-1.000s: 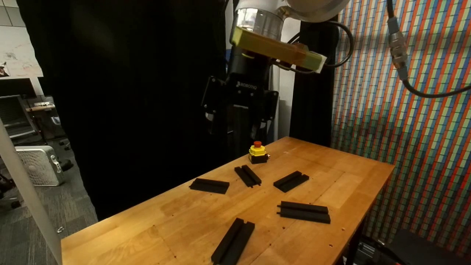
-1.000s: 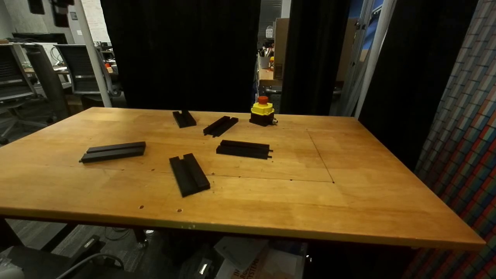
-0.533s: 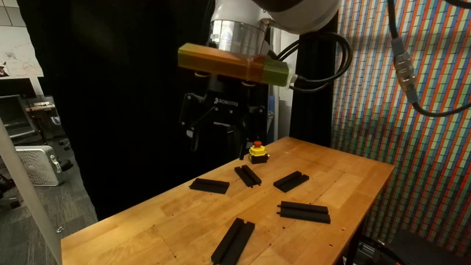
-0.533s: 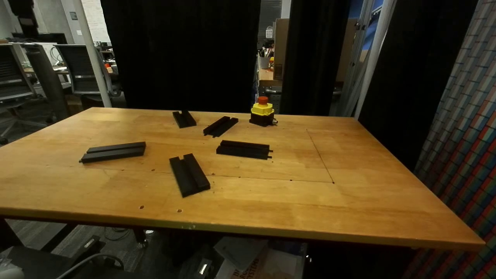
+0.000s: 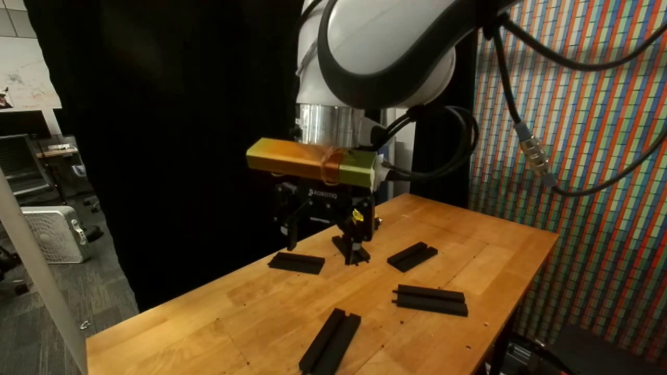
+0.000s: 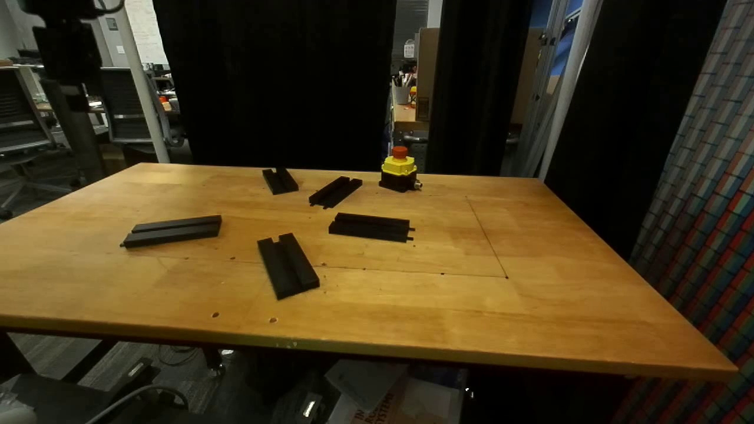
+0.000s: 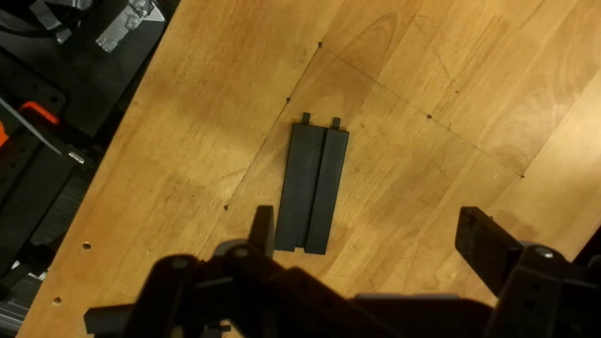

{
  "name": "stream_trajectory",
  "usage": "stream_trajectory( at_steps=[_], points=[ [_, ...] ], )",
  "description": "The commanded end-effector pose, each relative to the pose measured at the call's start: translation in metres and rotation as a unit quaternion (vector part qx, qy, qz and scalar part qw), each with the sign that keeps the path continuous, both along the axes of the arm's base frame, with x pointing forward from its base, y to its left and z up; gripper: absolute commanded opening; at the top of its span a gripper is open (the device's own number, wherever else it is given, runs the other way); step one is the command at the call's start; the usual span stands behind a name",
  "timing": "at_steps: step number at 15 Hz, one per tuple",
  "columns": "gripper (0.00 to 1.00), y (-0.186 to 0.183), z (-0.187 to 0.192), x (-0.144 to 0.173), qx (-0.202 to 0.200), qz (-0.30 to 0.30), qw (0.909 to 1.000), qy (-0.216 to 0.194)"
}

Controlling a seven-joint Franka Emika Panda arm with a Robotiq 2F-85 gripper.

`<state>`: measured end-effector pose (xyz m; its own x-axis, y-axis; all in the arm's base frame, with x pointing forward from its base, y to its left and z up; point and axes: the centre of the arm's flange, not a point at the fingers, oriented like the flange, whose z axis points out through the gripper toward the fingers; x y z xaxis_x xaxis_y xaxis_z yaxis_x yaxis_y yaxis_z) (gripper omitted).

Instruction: Stack the black objects together

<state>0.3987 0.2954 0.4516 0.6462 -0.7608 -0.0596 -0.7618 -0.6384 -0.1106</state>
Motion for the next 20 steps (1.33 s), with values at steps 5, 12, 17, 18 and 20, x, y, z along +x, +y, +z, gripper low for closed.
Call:
stream_trajectory(
  at_steps=[5,12,17,18,20],
  points=[
    [1.00,-0.002,-0.068,0.015,0.005,-0.031,0.9995,-0.007],
    [1.00,-0.018,-0.122,0.026,-0.025,-0.049,0.9984,0.014],
    [1.00,-0.029,-0.149,0.038,-0.042,-0.071,0.9964,0.022],
    [1.00,-0.030,-0.154,0.040,-0.042,-0.073,0.9962,0.022],
    [1.00,-0.030,-0.167,0.043,-0.045,-0.078,0.9957,0.024]
  ],
)
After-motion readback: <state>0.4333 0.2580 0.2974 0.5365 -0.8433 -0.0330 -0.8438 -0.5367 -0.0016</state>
